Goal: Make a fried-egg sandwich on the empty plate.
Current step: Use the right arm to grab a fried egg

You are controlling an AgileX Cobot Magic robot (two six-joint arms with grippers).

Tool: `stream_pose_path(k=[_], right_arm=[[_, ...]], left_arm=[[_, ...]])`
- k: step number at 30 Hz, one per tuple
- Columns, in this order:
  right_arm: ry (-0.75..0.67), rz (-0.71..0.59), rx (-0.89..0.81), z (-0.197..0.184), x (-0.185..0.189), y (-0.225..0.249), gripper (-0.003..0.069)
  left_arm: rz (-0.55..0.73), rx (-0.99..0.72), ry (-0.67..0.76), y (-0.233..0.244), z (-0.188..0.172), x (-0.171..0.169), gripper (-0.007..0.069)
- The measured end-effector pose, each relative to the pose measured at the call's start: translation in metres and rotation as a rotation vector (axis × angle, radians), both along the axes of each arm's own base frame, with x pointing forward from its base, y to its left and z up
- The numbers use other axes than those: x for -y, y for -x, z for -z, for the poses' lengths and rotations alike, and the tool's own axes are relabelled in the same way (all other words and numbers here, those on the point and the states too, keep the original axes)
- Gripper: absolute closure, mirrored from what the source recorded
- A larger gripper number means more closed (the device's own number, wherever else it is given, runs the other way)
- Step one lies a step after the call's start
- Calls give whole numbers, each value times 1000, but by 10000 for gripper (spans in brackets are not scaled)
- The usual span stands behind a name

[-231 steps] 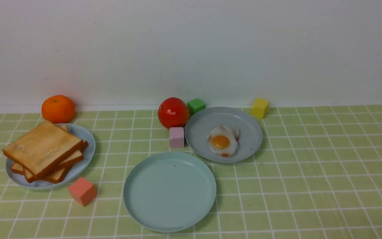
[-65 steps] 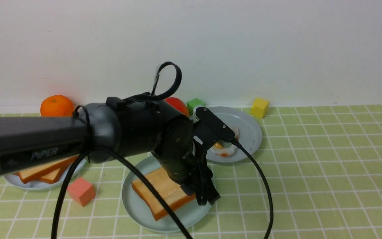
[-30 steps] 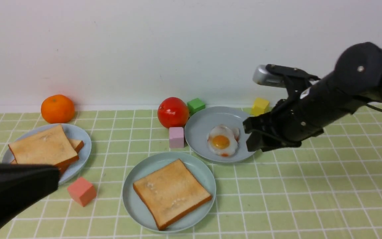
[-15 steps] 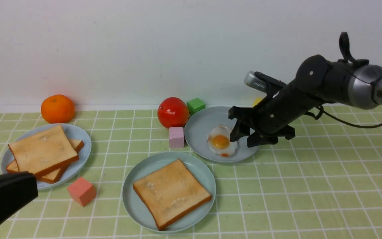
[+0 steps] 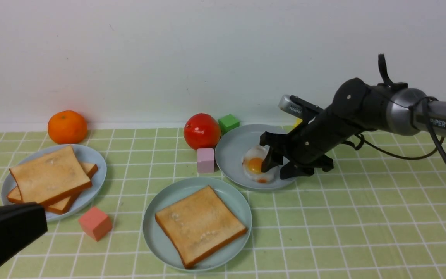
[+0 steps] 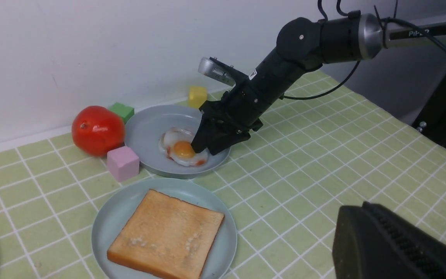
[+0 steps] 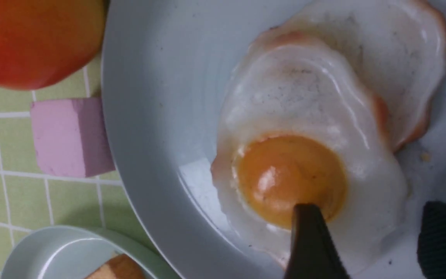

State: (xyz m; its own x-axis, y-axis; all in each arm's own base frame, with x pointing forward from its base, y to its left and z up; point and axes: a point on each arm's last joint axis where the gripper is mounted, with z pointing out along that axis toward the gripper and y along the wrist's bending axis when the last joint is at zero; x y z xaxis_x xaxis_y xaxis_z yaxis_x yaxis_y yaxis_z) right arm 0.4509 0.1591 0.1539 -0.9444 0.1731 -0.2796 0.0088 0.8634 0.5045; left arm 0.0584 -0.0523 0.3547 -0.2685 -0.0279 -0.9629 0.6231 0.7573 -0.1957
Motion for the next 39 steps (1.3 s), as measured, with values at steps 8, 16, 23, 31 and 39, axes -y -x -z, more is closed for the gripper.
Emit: stream_pose_path(k=[8, 16, 23, 31, 39], right_arm=[[-12, 17, 7, 1, 0, -2, 262], [-32, 12, 17, 4, -2, -4, 282], [-24, 0, 25, 6, -2, -4, 388], [-23, -1, 22, 8, 5, -6, 554], [-62, -28, 36, 1, 7, -6, 584]], left_arm=[[1, -1, 2, 0, 0, 0, 638], [1, -1, 2, 0, 0, 0, 638], [1, -3, 3, 0, 0, 0, 638], [2, -3, 4, 0, 0, 0, 638], [2, -2, 6, 0, 0, 0, 638]])
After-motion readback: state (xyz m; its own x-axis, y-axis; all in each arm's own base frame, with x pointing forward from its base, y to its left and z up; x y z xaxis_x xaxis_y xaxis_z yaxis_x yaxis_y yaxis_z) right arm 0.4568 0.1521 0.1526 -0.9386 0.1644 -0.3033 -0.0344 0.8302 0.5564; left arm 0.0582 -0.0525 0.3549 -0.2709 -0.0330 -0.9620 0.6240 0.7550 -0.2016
